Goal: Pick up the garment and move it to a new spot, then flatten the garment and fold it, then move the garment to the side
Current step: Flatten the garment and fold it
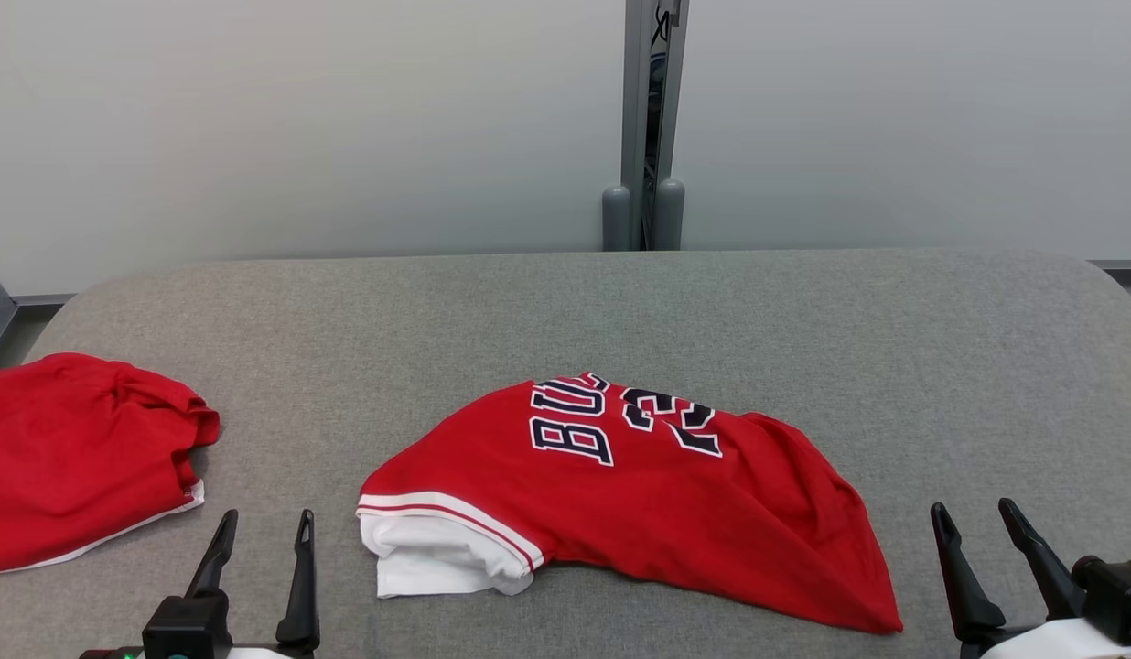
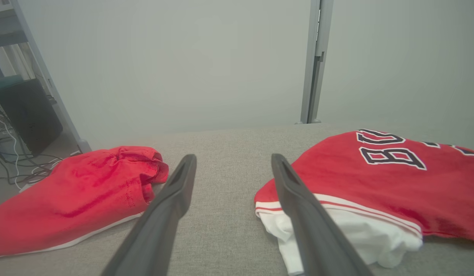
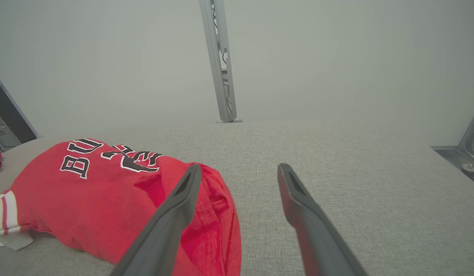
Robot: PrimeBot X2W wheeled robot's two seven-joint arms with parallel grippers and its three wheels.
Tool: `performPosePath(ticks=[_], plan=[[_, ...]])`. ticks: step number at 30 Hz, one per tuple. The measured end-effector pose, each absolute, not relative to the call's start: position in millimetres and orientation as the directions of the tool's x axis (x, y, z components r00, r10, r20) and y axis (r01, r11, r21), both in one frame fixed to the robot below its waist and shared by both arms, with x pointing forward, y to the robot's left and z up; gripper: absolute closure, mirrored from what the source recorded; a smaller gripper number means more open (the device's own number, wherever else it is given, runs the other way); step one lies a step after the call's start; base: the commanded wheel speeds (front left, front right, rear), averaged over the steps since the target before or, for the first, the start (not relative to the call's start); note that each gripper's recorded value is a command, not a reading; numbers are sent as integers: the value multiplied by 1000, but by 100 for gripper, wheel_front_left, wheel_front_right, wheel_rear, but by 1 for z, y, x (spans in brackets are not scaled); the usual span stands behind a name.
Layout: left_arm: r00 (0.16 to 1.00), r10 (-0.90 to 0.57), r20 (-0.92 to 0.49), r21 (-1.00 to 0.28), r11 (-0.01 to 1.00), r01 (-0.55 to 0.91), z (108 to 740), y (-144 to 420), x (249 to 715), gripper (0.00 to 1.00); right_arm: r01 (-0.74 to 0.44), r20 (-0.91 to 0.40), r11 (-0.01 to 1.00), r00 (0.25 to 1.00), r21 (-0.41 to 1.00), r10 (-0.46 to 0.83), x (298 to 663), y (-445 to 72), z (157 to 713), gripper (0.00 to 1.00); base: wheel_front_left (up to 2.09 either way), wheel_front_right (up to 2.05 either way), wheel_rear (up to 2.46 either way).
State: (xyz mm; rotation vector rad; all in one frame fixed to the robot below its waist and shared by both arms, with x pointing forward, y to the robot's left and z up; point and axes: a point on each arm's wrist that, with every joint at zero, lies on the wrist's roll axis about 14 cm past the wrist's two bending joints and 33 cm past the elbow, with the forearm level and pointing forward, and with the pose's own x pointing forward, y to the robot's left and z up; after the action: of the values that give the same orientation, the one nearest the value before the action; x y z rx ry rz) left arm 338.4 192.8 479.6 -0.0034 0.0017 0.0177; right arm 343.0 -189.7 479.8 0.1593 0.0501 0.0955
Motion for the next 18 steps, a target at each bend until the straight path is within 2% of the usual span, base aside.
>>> performPosePath(ticks=[10,18], plan=[[997,79,9,36,996,-79,483,211,340,0,-99,-37,985,994,143,105,346,-188,483,0,0,0,0],[999,46,2,11,999,-46,482,206,339,0,-105,-50,985,992,138,112,347,-186,482,0,0,0,0]])
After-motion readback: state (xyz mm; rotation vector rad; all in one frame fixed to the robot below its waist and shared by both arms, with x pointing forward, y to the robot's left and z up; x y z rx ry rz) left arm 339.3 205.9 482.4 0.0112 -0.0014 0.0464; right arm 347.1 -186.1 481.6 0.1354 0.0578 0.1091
